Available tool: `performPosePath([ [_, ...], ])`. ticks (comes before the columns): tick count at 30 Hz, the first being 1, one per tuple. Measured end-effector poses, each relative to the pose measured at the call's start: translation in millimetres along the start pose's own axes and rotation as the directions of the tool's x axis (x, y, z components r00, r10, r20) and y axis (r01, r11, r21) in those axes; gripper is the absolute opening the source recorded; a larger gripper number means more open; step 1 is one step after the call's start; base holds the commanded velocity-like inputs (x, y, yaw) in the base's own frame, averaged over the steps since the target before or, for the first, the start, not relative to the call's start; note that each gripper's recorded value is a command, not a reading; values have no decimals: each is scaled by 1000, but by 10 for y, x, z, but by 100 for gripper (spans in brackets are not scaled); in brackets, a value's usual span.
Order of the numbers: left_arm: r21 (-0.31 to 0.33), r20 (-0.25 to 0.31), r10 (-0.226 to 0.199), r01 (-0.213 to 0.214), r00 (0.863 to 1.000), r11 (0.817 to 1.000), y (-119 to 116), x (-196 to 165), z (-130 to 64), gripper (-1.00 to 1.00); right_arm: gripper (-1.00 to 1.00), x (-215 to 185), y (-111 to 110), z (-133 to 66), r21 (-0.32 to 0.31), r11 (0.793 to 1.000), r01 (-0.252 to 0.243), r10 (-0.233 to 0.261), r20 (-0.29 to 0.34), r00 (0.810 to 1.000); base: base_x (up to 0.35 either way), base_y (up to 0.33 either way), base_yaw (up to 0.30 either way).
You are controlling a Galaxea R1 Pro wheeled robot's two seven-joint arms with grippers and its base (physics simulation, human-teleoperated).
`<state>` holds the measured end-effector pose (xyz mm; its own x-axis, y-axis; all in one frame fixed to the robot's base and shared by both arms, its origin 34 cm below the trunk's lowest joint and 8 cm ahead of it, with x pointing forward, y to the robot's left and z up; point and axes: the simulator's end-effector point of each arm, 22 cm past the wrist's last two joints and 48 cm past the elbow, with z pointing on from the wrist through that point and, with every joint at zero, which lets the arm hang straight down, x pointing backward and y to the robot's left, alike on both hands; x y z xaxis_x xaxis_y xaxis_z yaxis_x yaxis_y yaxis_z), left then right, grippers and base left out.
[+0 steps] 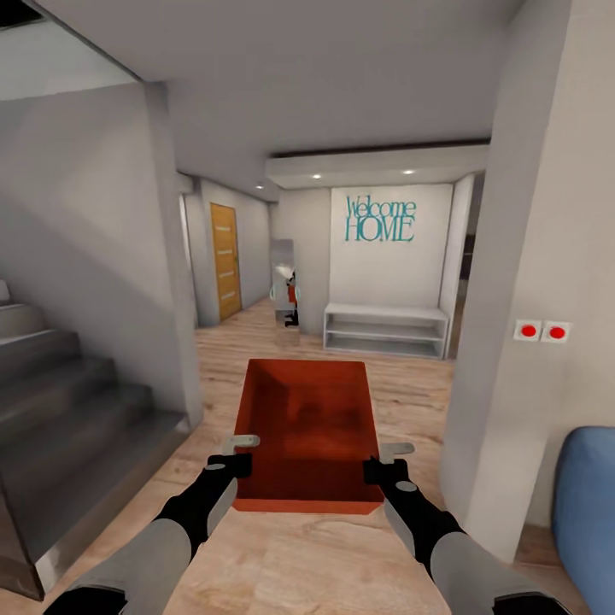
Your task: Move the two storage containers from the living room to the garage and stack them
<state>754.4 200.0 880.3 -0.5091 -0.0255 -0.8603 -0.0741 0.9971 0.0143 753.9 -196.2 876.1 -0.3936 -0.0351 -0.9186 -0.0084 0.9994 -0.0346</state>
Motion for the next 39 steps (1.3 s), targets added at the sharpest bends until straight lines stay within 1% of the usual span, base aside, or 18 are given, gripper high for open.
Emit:
performPosePath([
  [39,1,4,-3,3,1000,1000,-7,2,1,-100,-100,-9,-7,0,0,1000,2,-2,4,1000,322,0,0],
])
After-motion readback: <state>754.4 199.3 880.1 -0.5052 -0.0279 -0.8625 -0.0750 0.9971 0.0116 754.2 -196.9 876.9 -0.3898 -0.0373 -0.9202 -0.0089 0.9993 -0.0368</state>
